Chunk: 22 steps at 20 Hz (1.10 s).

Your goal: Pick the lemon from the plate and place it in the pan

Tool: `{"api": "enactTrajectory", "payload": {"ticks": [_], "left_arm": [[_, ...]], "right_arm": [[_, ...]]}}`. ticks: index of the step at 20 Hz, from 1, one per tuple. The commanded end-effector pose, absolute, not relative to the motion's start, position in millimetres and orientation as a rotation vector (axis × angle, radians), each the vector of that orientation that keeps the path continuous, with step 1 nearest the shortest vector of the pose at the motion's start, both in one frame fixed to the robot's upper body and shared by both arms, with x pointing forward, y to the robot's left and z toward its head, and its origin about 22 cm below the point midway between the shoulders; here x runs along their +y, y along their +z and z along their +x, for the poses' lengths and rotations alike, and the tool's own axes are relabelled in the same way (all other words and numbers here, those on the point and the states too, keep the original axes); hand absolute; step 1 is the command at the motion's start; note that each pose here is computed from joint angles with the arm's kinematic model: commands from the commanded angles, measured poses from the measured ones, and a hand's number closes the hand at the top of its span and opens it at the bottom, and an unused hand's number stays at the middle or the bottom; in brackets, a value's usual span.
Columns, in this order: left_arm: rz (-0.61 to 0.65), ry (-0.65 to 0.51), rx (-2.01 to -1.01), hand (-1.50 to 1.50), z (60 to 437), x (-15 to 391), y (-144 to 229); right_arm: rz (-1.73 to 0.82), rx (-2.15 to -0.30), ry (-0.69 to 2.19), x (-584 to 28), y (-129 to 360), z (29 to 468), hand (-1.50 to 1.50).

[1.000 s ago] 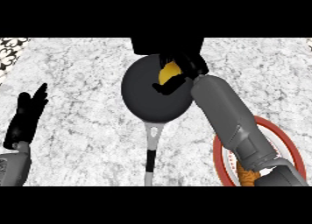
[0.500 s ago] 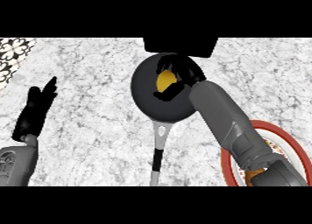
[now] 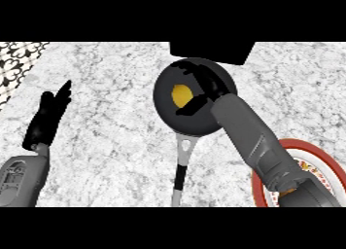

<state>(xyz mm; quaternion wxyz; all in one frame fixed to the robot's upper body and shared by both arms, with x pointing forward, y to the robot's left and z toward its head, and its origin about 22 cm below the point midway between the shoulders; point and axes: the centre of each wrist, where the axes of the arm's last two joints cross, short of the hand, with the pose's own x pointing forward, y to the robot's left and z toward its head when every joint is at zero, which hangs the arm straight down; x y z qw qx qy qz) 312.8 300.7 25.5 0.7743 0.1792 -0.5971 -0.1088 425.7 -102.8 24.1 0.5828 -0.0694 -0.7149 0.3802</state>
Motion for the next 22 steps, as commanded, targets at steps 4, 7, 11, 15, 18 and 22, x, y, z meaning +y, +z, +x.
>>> {"api": "enactTrajectory", "payload": {"ticks": [4, 7, 11, 15, 18, 22], "left_arm": [[0.379, -0.255, -1.285, 0.0, 313.2, 294.9, 20.4], [0.391, -0.239, -1.285, 0.0, 318.8, 302.0, 32.7], [0.417, -0.197, -1.261, 0.0, 306.1, 318.9, 19.8], [0.447, -0.169, -1.245, 0.0, 303.8, 328.6, 25.7], [0.455, -0.14, -1.236, 0.0, 291.6, 336.9, 13.1], [0.451, -0.141, -1.24, 0.0, 275.9, 338.2, 3.7]], "right_arm": [[-0.097, -1.781, 0.663, -105.8, 23.9, 426.0, -1.5], [-0.097, -1.805, 0.571, -103.8, 30.3, 429.1, -1.5], [-0.079, -1.81, 0.47, -101.4, 38.5, 433.3, -1.5], [-0.129, -1.775, 0.436, -94.2, 54.2, 439.7, -1.5], [-0.118, -1.806, 0.341, -148.0, 69.0, 453.6, -1.5], [-0.115, -1.808, 0.326, -213.3, 67.9, 454.5, -1.5]]}}
